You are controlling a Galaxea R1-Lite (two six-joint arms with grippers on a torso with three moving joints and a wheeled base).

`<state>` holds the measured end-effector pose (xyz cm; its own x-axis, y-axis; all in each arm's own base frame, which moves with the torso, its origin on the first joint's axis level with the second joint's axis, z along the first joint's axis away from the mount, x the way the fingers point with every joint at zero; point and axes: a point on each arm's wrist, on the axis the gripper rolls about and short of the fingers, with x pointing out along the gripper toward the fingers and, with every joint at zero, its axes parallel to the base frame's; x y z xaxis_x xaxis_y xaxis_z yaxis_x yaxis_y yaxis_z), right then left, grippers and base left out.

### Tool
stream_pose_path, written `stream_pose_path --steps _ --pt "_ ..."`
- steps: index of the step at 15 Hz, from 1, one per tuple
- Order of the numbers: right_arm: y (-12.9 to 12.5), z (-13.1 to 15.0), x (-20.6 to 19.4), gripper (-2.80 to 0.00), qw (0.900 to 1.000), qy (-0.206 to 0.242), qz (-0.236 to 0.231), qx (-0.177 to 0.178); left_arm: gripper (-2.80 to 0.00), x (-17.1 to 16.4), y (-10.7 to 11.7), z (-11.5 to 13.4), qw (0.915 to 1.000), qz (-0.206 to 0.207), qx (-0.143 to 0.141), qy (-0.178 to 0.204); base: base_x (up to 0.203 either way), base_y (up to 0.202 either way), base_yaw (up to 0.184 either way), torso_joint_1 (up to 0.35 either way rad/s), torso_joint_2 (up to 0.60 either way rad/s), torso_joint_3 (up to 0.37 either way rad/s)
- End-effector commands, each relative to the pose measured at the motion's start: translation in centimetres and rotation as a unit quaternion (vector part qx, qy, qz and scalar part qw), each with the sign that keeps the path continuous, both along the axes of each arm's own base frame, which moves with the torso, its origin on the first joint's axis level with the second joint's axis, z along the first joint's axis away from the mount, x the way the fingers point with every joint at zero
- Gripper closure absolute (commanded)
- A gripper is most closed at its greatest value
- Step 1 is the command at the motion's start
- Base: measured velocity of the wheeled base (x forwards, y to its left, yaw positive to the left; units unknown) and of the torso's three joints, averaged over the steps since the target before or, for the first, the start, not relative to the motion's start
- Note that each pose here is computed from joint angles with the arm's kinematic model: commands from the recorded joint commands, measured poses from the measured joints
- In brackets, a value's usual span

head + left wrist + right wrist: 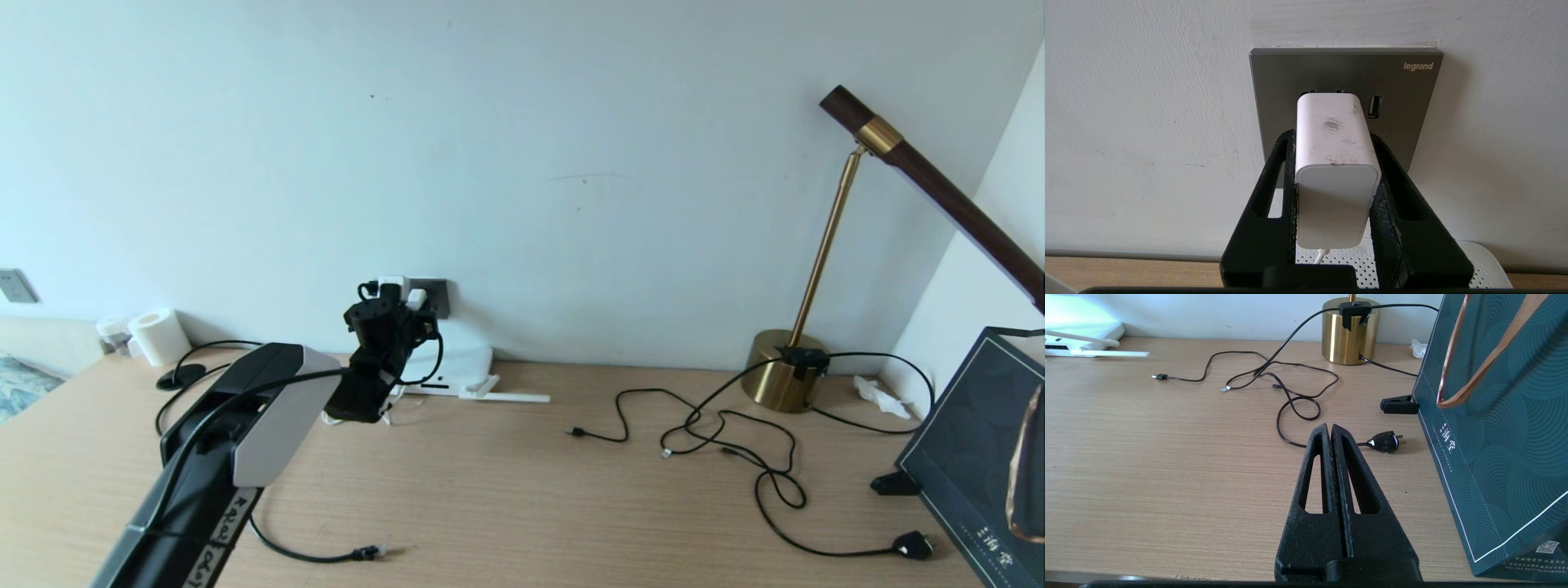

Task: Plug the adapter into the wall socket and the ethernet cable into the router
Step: Plug plug into socket

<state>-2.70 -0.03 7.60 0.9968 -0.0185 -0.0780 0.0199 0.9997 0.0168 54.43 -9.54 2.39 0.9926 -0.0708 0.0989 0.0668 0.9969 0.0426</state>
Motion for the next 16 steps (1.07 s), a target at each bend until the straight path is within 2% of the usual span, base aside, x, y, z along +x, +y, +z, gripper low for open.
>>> stream_pose_path --steps 1,16 --pt "0.0 0.0 0.0 0.0 1.0 0.0 0.0 0.0 0.0 0.07 -0.01 0.12 1.0 0.001 0.0 -0.003 0.0 0.0 0.0 0.0 0.0 0.0" --pt "0.0 0.0 0.0 0.0 1.0 0.0 0.0 0.0 0.0 0.23 -0.06 0.29 1.0 -0.003 0.001 0.006 0.0 0.0 0.0 0.0 0.0 0.0"
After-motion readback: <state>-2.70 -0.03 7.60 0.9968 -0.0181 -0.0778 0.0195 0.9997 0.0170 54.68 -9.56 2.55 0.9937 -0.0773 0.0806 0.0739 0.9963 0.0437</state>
